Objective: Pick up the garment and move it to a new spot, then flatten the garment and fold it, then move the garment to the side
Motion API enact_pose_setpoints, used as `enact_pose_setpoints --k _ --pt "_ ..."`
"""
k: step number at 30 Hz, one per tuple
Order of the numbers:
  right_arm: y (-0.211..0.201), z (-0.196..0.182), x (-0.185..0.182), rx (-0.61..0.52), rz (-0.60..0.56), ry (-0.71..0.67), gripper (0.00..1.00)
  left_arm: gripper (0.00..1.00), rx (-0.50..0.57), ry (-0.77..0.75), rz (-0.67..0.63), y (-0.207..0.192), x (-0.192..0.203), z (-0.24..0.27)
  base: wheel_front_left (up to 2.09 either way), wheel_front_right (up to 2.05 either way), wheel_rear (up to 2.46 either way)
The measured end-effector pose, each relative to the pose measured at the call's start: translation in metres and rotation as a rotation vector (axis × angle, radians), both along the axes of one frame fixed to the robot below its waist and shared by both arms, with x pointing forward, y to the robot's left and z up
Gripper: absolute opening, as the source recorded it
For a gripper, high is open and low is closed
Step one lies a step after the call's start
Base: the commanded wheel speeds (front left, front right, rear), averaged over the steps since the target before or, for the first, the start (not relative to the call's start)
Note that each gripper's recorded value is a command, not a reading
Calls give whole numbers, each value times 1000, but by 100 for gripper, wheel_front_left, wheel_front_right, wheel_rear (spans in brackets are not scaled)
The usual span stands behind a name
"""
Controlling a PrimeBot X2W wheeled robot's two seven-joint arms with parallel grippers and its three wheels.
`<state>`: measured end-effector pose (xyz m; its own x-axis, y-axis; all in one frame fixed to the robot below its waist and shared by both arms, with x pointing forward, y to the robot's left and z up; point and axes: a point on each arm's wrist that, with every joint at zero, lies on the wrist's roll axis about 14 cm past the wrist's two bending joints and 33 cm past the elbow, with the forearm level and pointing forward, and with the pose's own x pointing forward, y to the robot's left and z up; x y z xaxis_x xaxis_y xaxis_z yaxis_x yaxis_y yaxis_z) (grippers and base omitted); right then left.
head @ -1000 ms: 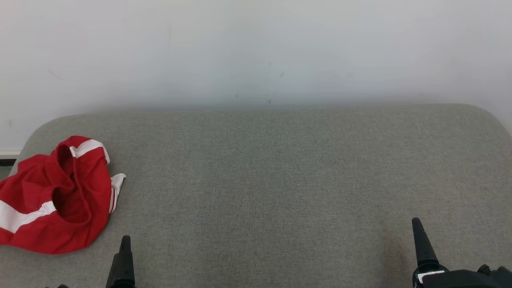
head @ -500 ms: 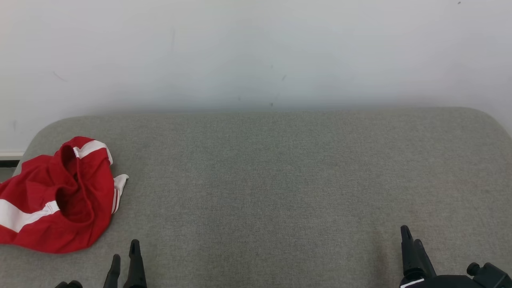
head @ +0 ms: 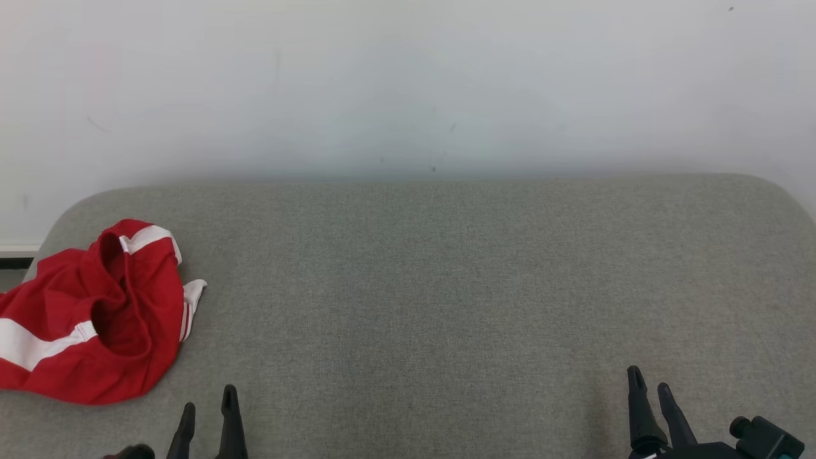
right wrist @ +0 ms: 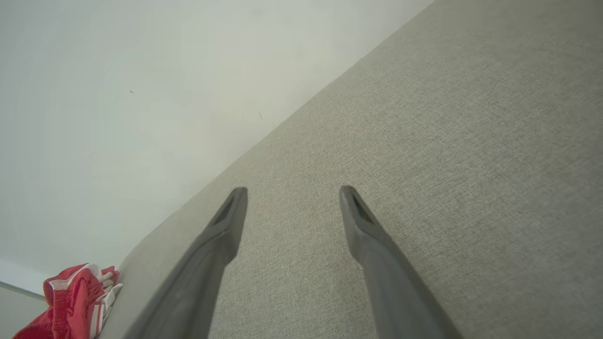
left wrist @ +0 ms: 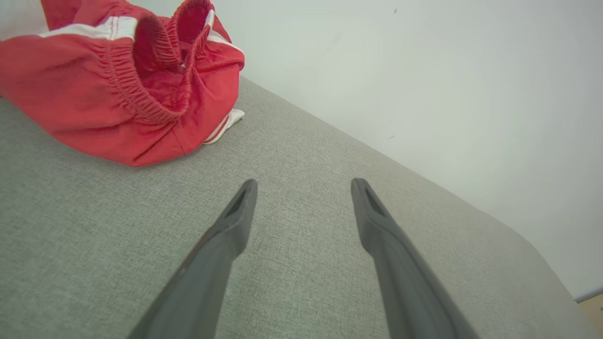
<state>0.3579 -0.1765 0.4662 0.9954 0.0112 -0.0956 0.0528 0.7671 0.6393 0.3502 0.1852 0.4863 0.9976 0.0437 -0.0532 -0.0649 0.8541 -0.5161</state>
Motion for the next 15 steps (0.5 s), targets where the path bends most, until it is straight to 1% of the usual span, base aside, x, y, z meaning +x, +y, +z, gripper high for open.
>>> enact_pose_setpoints --k 7,15 --pt "2 0 -1 -73 16 -8 100 100 94 -16 -13 -3 -1 3 0 0 0" --pt "6 1 -3 -146 37 -19 100 100 173 -33 -30 -8 -3 6 0 0 0"
